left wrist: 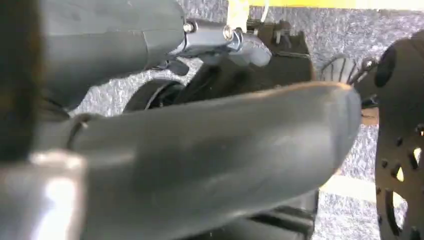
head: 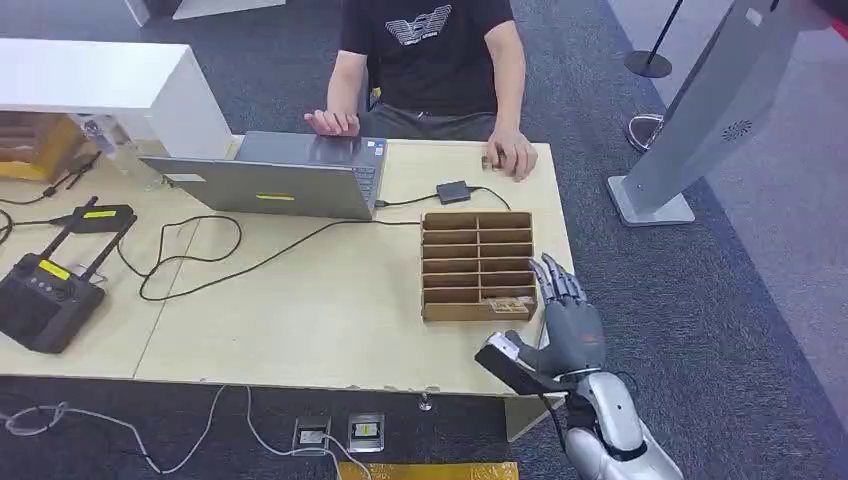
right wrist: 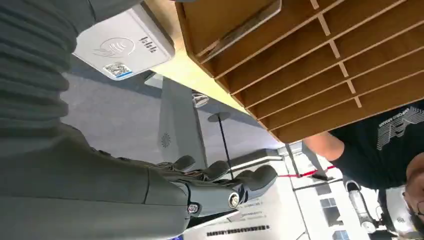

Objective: Pass the card to the sensor for recognition and then transmit it.

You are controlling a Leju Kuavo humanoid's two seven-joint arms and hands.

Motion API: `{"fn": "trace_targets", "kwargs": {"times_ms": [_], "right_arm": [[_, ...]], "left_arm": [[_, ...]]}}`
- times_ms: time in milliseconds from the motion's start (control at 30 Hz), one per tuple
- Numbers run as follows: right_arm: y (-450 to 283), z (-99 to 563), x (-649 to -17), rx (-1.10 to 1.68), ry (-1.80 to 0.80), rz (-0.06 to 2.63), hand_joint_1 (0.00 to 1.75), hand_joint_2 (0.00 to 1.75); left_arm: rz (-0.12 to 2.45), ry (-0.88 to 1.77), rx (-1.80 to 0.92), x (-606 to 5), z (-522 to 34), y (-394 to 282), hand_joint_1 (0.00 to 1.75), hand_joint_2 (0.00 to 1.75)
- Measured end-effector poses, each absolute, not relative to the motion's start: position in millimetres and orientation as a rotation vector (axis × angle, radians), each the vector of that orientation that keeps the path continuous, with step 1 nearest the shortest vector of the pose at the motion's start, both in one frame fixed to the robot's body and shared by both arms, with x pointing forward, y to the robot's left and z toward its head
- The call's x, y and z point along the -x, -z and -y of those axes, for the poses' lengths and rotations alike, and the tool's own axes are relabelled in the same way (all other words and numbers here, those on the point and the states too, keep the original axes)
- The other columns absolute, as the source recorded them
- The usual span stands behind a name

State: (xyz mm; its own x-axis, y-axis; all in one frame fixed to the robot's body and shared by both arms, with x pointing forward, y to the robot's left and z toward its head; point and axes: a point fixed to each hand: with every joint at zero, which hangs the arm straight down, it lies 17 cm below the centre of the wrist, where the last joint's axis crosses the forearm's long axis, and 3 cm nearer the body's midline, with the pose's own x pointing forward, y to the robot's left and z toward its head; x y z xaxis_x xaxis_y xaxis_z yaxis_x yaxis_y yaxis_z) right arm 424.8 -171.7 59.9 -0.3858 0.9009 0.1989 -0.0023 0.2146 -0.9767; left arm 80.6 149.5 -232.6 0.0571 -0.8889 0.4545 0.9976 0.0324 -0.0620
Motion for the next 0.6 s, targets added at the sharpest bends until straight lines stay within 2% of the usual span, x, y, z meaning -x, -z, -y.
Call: {"fn": "trace_targets", "kwargs": {"times_ms": [600], "right_arm": [[-46.3,164.0,-424.7,0.907,-1.376,1.596,0.00,1.75]], "left_arm": [[0.292,1.517,0.369,-80.7,-156.1,237.8,0.00,0.00]]}}
